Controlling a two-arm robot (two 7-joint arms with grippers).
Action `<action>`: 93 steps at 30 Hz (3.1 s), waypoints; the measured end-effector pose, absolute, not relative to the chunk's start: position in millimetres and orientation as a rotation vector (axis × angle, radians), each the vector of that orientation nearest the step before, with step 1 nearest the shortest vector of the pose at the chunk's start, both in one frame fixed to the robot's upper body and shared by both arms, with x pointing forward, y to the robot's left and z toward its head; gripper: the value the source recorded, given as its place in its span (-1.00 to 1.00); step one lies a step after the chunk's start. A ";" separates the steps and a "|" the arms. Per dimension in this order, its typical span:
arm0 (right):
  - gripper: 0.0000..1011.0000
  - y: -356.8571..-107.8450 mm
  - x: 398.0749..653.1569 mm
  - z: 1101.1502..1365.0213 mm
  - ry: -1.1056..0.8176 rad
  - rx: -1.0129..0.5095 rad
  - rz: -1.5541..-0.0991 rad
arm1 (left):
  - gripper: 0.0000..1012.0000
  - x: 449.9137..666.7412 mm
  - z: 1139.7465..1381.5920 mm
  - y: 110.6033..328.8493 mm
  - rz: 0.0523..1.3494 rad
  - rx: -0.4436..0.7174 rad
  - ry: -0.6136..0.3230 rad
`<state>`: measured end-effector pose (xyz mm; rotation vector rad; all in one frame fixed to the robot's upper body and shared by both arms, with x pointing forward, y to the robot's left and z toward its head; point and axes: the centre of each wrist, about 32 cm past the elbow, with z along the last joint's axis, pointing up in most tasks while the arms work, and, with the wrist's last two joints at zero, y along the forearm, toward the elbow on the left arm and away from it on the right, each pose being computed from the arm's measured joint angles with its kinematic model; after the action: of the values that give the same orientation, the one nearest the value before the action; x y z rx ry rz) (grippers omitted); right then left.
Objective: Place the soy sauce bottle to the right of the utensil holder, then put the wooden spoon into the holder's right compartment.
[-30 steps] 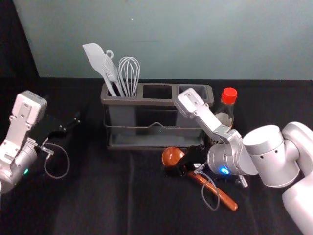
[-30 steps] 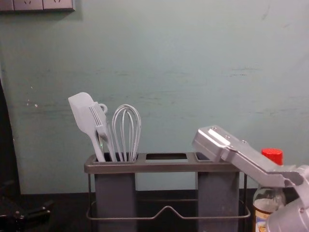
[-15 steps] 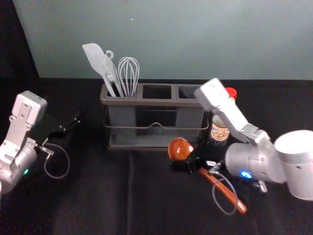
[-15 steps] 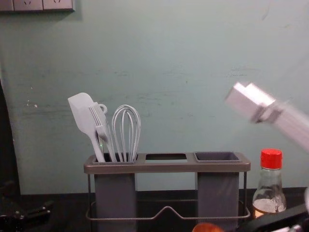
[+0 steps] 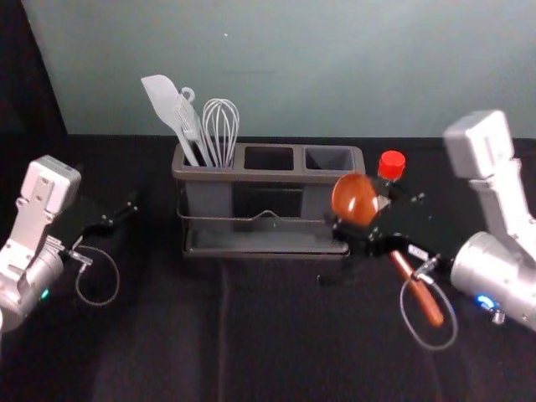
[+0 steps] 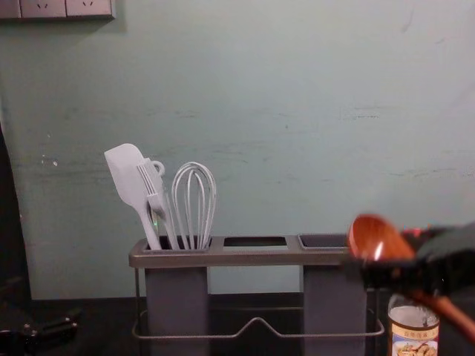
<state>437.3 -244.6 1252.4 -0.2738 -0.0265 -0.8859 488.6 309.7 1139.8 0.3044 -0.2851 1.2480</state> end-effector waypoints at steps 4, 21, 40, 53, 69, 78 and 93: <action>0.66 -252.8 431.8 1247.1 -0.083 -0.157 -0.911 | 0.98 488.6 1139.8 309.7 1.248 0.304 -0.285; 0.66 -263.9 428.6 1231.4 -0.207 0.082 -0.958 | 0.98 488.6 1139.8 309.7 1.248 0.304 -0.285; 0.66 -263.3 428.7 1232.1 -0.204 0.077 -0.956 | 0.98 488.6 1139.8 309.6 1.248 0.304 -0.285; 0.66 -244.3 490.3 1267.2 -0.290 0.177 -0.882 | 0.98 488.6 1139.8 309.7 1.248 0.304 -0.285; 0.66 -206.3 568.2 1257.2 -0.298 0.380 -0.841 | 0.98 488.6 1139.8 309.7 1.248 0.304 -0.285; 0.66 -194.4 579.6 1227.0 -0.279 0.466 -0.863 | 0.98 488.6 1139.8 309.7 1.248 0.304 -0.285; 0.66 -187.1 578.6 1177.8 -0.225 0.449 -0.876 | 0.98 488.6 1139.8 309.7 1.248 0.304 -0.285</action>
<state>578.6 -187.1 1177.8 0.4493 -0.2250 -0.8758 488.6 309.7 1139.8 0.3045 -0.2850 1.2480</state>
